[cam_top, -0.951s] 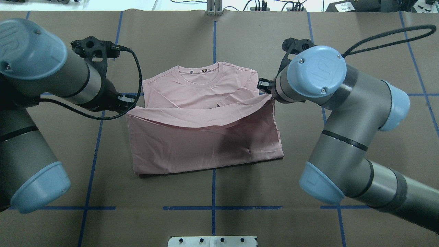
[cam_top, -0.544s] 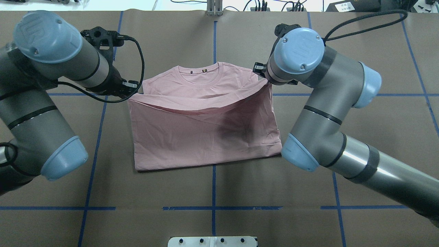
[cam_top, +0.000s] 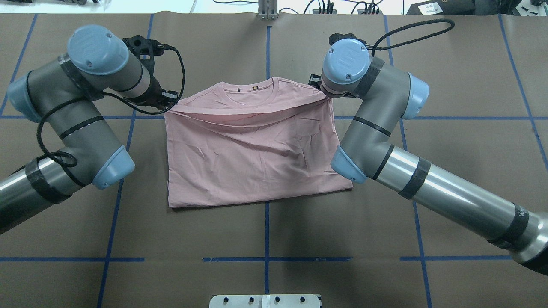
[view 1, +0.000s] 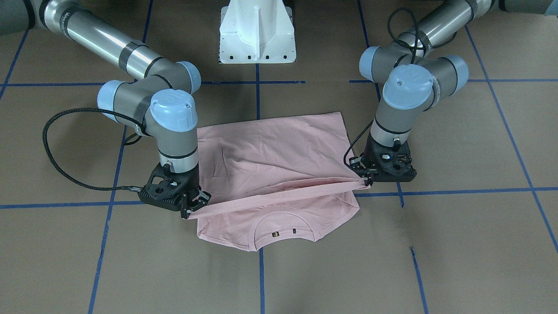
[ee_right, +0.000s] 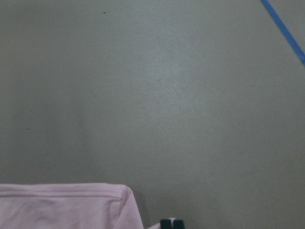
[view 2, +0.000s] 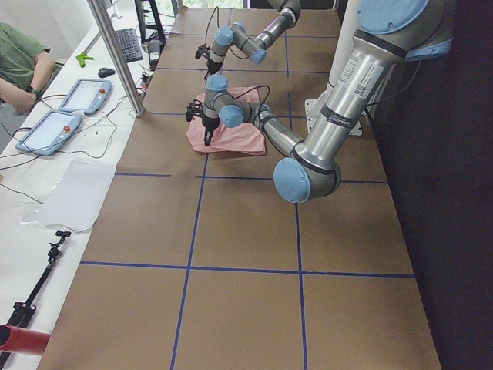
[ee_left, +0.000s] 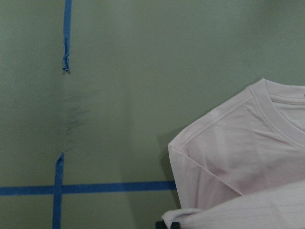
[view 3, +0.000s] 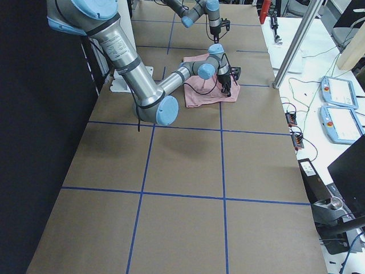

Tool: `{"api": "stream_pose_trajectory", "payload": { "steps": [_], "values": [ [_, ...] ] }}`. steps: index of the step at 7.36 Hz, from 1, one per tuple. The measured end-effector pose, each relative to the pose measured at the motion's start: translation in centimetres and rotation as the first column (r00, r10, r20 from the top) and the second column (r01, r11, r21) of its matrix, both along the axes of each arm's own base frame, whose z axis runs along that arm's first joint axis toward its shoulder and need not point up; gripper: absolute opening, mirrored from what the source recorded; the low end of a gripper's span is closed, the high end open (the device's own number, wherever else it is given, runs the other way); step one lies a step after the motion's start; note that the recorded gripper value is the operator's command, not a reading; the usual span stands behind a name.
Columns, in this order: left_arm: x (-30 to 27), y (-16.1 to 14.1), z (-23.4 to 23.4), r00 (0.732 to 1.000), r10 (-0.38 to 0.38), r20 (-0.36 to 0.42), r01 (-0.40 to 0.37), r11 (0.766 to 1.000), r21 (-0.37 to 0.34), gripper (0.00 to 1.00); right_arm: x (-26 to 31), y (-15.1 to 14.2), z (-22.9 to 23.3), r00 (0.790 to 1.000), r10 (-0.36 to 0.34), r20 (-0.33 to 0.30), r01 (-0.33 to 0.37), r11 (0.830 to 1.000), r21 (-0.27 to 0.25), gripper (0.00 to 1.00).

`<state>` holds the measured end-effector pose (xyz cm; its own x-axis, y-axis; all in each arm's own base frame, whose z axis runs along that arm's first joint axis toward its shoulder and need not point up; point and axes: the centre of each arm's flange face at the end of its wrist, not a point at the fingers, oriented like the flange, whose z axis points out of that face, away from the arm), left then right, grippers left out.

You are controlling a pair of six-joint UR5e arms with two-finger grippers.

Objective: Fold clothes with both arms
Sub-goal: 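Lower the hem near the collar and open both grippers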

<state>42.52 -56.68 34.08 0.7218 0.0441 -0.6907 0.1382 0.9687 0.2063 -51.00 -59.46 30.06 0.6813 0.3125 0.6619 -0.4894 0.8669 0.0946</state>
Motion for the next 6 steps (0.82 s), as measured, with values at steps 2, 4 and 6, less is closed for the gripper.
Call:
{"api": "stream_pose_trajectory", "payload": {
  "steps": [2, 4, 6],
  "values": [
    [0.9, -0.1, 1.1, 1.000, 0.007, 0.003, -0.007, 1.000, -0.003, 0.99, -0.4, -0.2, 0.6, 1.000, -0.010, -0.009, 0.010, 1.000, 0.001, 0.99],
    [0.8, 0.2, 0.8, 1.000, 0.019, -0.002, -0.019, 1.000, 0.014, 1.00, -0.7, -0.2, 0.8, 0.997, -0.063, -0.041, 0.064, 0.997, 0.037, 1.00],
    [-1.3, 2.3, -2.0, 0.998, 0.055, -0.040, -0.051, 0.994, 0.096, 1.00, 2.1, -1.2, 0.0, 0.981, -0.189, -0.052, 0.193, 0.976, 0.097, 1.00]
  ]
}}
